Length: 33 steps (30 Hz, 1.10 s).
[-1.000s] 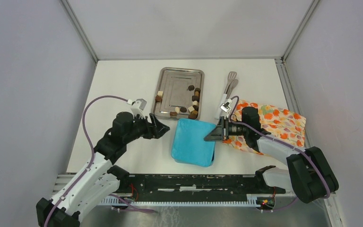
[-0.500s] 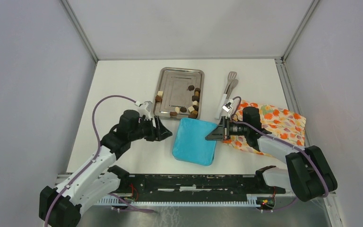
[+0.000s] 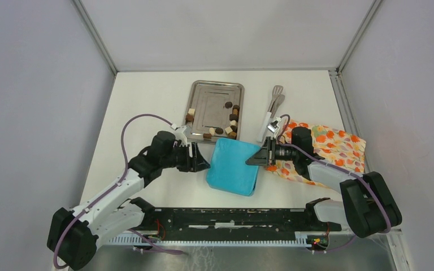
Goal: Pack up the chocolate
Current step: Close the box lid on the packing box.
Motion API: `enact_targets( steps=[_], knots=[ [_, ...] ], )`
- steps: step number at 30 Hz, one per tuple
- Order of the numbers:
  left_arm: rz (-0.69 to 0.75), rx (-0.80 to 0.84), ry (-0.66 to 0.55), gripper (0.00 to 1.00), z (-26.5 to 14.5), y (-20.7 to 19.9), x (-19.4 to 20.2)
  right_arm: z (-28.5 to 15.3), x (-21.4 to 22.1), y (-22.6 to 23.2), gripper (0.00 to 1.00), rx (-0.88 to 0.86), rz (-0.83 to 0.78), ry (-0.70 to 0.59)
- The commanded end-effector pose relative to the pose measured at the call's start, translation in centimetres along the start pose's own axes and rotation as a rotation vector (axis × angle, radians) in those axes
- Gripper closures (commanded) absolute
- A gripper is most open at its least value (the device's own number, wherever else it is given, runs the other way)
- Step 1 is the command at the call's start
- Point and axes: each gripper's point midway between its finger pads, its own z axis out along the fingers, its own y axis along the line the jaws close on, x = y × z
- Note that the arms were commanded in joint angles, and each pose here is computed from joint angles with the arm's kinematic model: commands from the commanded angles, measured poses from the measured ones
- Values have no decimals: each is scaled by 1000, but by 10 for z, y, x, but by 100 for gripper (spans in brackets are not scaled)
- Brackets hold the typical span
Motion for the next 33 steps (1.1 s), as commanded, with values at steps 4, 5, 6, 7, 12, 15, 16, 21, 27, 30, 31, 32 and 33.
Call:
enact_targets(
  steps=[4,5,6,7,12,15,16,21,27,30,31,32,33],
  knots=[
    [48,47,-15,31,1,-16,-9,-3,-9,17,89,-57,-46,-39],
    [49,48,-15,31,1,-16,-10,-3,-8,17,89,-59,-47,-38],
    [52,49,-15,31,1,-17,-10,-4,-8,19,90,-64,-46,-37],
    [54,50,-14,31,1,-18,-10,-4,-9,21,90,-70,-47,-38],
    [60,56,-9,32,2,-20,-10,-4,-9,22,90,-70,-53,-44],
    [62,57,1,32,3,-21,-8,-4,-8,19,90,-59,-52,-46],
    [63,58,3,32,4,-21,-7,-4,-8,17,90,-51,-51,-46],
    [67,58,13,32,5,-21,-5,-5,-8,9,90,-26,-40,-49],
    [69,56,31,33,8,-20,0,-7,-9,6,90,-12,-35,-57],
    [73,56,37,33,9,-21,0,-7,-8,5,90,-11,-31,-52],
    [72,54,41,34,10,-20,1,-7,-7,3,90,-6,-25,-50],
    [74,55,42,34,10,-21,0,-7,-6,2,90,-4,-21,-47],
    [74,54,46,34,10,-21,1,-7,-6,2,90,-4,-18,-46]
  ],
)
